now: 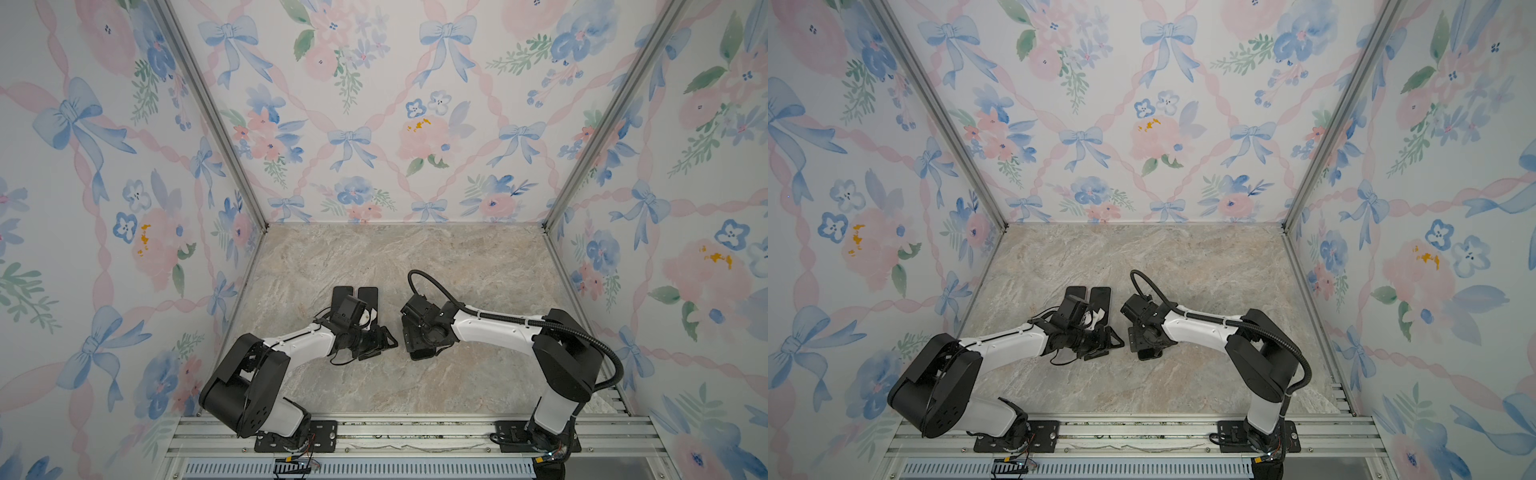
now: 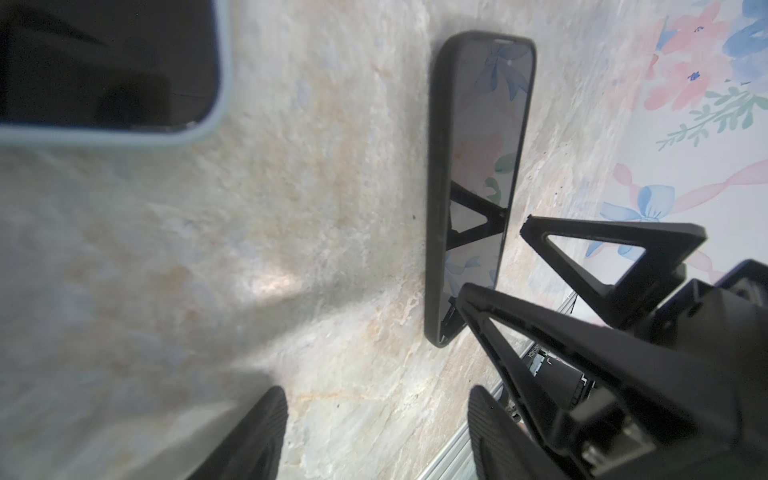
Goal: Put the phone into the phone case
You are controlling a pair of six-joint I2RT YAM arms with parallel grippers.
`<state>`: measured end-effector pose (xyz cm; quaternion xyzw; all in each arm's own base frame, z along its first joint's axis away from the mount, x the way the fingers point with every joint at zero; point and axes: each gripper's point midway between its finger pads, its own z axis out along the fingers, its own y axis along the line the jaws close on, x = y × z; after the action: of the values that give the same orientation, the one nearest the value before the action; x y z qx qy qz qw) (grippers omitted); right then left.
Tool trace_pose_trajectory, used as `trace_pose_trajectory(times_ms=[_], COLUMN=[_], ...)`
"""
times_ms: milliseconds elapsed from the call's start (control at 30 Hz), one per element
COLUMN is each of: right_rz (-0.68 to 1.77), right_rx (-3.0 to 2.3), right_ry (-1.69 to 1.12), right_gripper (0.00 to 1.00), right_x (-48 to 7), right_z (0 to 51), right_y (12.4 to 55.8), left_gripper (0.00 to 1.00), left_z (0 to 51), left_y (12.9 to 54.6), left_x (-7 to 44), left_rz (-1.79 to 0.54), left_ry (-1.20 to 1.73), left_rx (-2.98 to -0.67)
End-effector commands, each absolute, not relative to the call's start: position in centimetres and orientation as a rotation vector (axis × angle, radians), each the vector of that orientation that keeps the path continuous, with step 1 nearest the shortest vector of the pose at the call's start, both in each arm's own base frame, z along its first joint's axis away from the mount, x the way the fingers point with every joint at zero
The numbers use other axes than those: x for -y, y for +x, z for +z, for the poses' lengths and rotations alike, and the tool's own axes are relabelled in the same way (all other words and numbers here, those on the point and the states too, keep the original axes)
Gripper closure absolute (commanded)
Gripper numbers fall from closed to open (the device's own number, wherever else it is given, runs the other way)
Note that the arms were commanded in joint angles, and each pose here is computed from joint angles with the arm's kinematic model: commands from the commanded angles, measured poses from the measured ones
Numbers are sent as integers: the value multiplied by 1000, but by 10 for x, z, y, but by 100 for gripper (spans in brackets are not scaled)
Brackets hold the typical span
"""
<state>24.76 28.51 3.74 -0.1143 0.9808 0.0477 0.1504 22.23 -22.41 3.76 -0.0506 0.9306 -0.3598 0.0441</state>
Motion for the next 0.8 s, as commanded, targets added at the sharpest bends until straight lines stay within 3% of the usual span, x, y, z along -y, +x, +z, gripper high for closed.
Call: trace_pose_trajectory(times_ms=[0, 367, 767], right_rz=[152, 90, 63], right_rx=[-2815, -2851, -2874], right_ry=[-343, -315, -254], right_gripper=[9, 12, 31], right_x=[-293, -293, -287], right_z=[40, 23, 21], right_y=[255, 259, 257], left_gripper=[27, 23, 25], left_z=[32, 28, 23], left_y=[215, 214, 214], left_x=[215, 210, 208], left_rz=[-1080, -1080, -1065], left_ry=[-149, -159, -166], left_rx=[-2871, -2879, -2893])
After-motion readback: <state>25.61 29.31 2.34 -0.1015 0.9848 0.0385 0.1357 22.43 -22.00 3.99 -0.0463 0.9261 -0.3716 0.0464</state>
